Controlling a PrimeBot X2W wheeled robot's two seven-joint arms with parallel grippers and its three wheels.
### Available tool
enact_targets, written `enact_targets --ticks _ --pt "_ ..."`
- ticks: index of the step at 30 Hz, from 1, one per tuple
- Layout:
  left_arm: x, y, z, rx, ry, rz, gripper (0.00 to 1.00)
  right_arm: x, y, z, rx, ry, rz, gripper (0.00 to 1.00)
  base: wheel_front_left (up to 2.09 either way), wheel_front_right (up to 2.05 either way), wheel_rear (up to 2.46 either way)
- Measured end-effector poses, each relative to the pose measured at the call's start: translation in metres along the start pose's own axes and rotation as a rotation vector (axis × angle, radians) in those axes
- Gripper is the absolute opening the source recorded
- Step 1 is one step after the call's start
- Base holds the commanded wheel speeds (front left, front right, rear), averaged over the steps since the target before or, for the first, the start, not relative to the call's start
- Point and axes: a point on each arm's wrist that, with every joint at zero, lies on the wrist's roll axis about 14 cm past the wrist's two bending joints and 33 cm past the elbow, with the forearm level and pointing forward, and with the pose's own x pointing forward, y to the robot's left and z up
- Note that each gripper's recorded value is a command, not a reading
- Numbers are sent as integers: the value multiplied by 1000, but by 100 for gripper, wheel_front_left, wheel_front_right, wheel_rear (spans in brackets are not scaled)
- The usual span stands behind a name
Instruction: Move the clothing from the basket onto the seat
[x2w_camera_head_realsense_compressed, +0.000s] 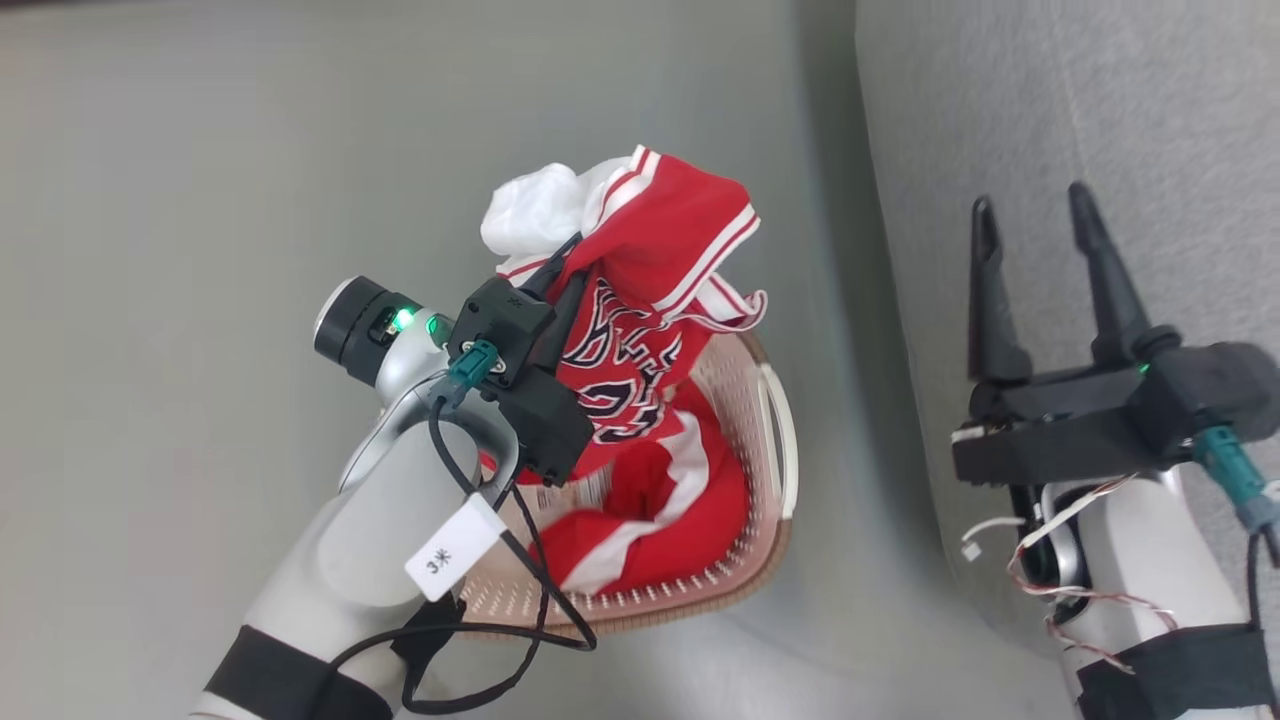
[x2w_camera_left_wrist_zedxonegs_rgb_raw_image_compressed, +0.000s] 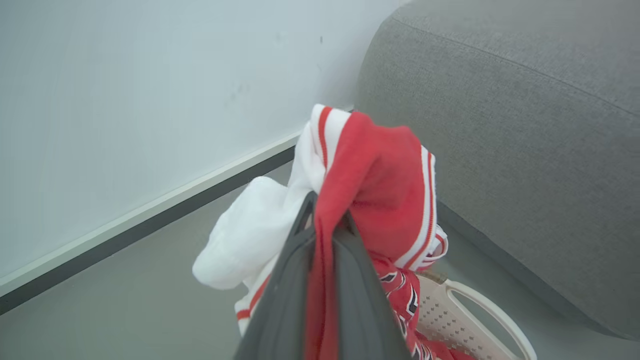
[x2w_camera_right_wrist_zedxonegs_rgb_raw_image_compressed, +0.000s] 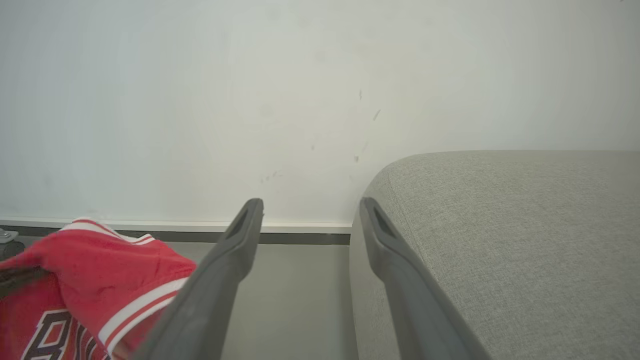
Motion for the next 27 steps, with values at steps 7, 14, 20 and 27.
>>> enact_targets --ticks 7,14,20,27 --pt "-14 0 57 46 -109 15 0 -15 16 16 17 -4 50 100 0 0 0" --pt "-31 -13 113 65 -221 5 0 -31 31 38 18 -28 108 100 0 0 0" --pt "-47 -27 159 94 -308 -11 0 -48 54 50 9 -32 191 100 0 0 0" --pt "-69 -46 192 120 -361 -28 0 -68 81 65 -17 -46 287 100 0 0 0"
